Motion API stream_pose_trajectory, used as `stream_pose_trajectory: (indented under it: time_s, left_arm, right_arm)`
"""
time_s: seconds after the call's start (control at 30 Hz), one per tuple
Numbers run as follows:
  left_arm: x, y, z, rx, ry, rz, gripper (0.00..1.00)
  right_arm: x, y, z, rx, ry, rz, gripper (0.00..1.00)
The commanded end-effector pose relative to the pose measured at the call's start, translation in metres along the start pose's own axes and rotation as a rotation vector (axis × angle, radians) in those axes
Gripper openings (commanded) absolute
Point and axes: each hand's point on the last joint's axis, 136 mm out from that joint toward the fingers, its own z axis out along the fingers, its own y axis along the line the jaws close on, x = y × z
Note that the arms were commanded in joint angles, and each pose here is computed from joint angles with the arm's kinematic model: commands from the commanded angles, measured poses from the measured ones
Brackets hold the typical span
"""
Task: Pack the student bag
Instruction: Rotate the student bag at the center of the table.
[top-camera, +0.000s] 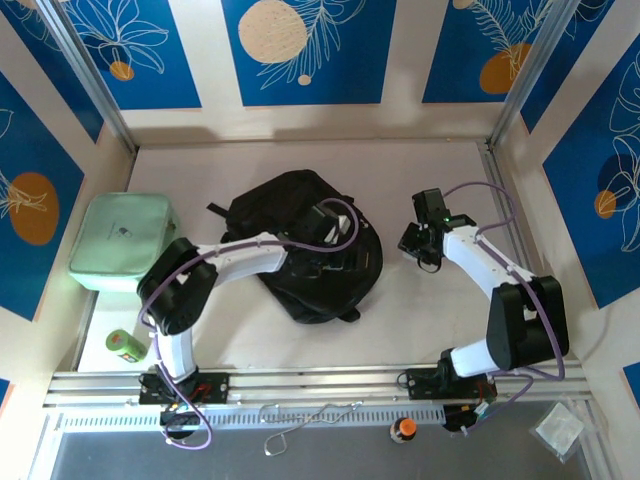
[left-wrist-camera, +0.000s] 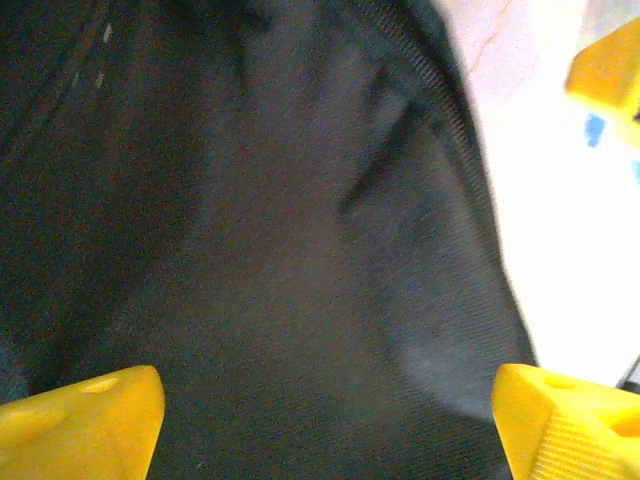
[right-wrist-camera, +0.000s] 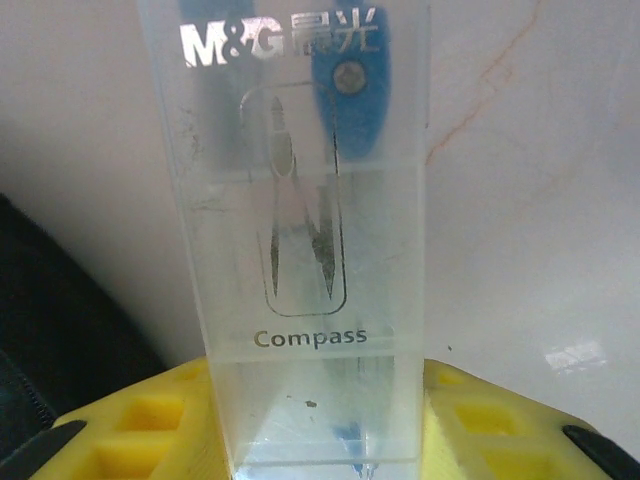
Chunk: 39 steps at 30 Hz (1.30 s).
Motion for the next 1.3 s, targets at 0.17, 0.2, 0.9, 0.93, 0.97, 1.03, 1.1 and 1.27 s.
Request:
stream_pose_trajectory:
  time_s: [0.17, 0.2, 0.9, 0.93, 0.97, 1.03, 1.1, 1.27]
  left_arm:
    - [-0.045, -0.004, -0.080, -0.004, -0.146, 0.057, 0.82]
    - [-0.046, 0.006, -0.087, -0.030, -0.153, 0.060, 0.81]
    - [-0.018, 0.085, -0.086, -0.166, 0.013, -0.010, 0.38]
    - [-0.017, 0.082, -0.087, -0.158, 0.015, -0.007, 0.35]
    - [-0.016, 0.078, -0.088, -0.148, 0.016, -0.002, 0.33]
    - [-0.016, 0.071, -0.090, -0.126, 0.008, 0.008, 0.31]
    - [-0.013, 0.062, -0.088, -0.089, 0.009, 0.006, 0.28]
    - [0.001, 0.061, -0.071, -0.065, 0.018, -0.020, 0.17]
  right_arm:
    - [-0.002, 0.038, -0.025, -0.208, -0.025, -0.114, 0.38]
    - [-0.001, 0.042, -0.026, -0.221, -0.025, -0.126, 0.38]
    - [0.017, 0.097, -0.041, -0.309, 0.013, -0.272, 0.38]
    - [0.017, 0.099, -0.042, -0.314, 0.011, -0.278, 0.38]
    - [0.018, 0.100, -0.041, -0.317, 0.013, -0.284, 0.38]
    - [0.020, 0.104, -0.042, -0.327, 0.016, -0.298, 0.38]
    - [0.023, 0.110, -0.042, -0.346, 0.021, -0.319, 0.37]
    - [0.038, 0.131, -0.044, -0.424, 0.053, -0.382, 0.35]
